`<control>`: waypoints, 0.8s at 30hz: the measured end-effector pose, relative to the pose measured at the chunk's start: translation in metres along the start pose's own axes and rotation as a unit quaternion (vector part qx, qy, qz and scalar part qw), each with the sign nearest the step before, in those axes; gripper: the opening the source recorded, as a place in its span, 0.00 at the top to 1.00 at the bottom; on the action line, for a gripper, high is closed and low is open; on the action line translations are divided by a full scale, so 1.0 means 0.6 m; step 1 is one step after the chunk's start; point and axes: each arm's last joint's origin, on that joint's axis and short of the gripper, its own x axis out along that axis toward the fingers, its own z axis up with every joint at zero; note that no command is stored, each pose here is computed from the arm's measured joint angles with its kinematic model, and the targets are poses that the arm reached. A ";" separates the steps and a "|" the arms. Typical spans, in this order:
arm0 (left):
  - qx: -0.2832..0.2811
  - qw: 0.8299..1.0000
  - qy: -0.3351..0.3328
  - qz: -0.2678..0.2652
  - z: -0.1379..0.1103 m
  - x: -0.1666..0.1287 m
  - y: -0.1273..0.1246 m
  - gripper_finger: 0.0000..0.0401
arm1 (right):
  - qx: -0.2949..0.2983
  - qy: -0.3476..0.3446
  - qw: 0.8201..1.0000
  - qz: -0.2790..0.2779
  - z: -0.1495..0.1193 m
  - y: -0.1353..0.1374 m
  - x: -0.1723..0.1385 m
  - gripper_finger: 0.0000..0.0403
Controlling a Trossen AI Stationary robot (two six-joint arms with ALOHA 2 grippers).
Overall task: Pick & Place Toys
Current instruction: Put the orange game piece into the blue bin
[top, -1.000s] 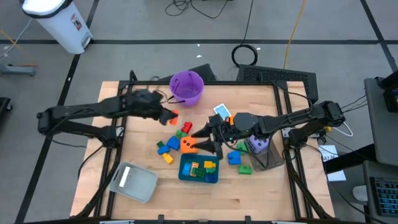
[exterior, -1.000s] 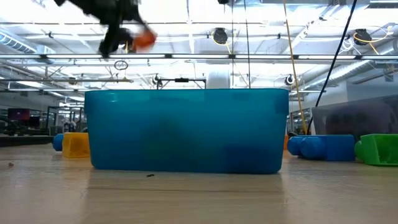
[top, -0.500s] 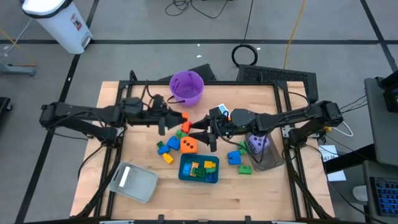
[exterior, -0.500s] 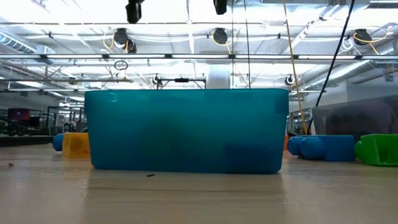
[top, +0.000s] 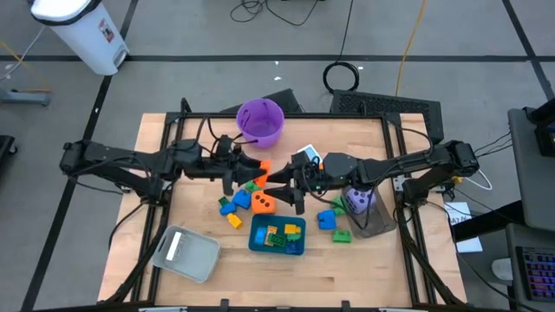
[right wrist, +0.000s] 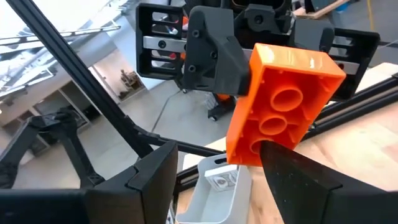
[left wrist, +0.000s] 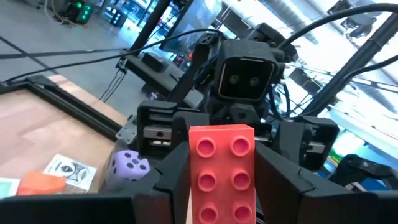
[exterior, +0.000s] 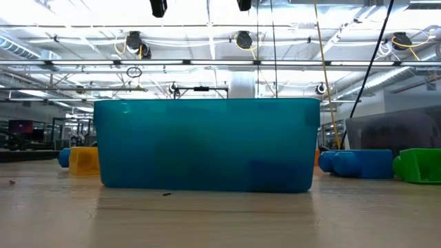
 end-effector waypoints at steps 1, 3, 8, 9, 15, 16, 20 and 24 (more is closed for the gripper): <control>0.000 1.000 0.000 -0.002 0.000 -0.001 -0.002 0.64 | 0.000 0.000 1.000 0.000 0.000 0.000 0.000 0.44; -0.001 1.000 0.002 -0.005 -0.002 -0.001 -0.004 0.64 | -0.001 0.001 1.000 0.000 0.000 0.000 0.000 0.44; -0.005 1.000 0.006 -0.011 -0.006 -0.001 -0.010 0.64 | 0.000 0.002 1.000 -0.004 0.001 -0.005 0.001 0.44; -0.005 1.000 0.006 -0.012 -0.006 -0.001 -0.011 0.64 | 0.000 0.003 1.000 -0.004 0.001 -0.006 0.001 0.44; -0.003 1.000 0.017 -0.010 -0.008 -0.005 -0.013 0.64 | 0.003 0.012 1.000 0.001 -0.001 -0.007 0.001 0.44; 0.000 1.000 0.023 -0.007 -0.007 -0.009 -0.013 0.64 | 0.007 0.014 1.000 0.004 -0.002 -0.007 0.002 0.44; 0.005 0.999 0.033 -0.008 0.001 -0.025 -0.018 0.64 | 0.028 0.021 0.999 0.000 -0.004 -0.014 0.004 0.44; 0.019 0.999 0.019 0.022 0.009 -0.033 -0.011 0.64 | 0.030 0.023 0.999 0.015 -0.003 -0.008 0.003 0.44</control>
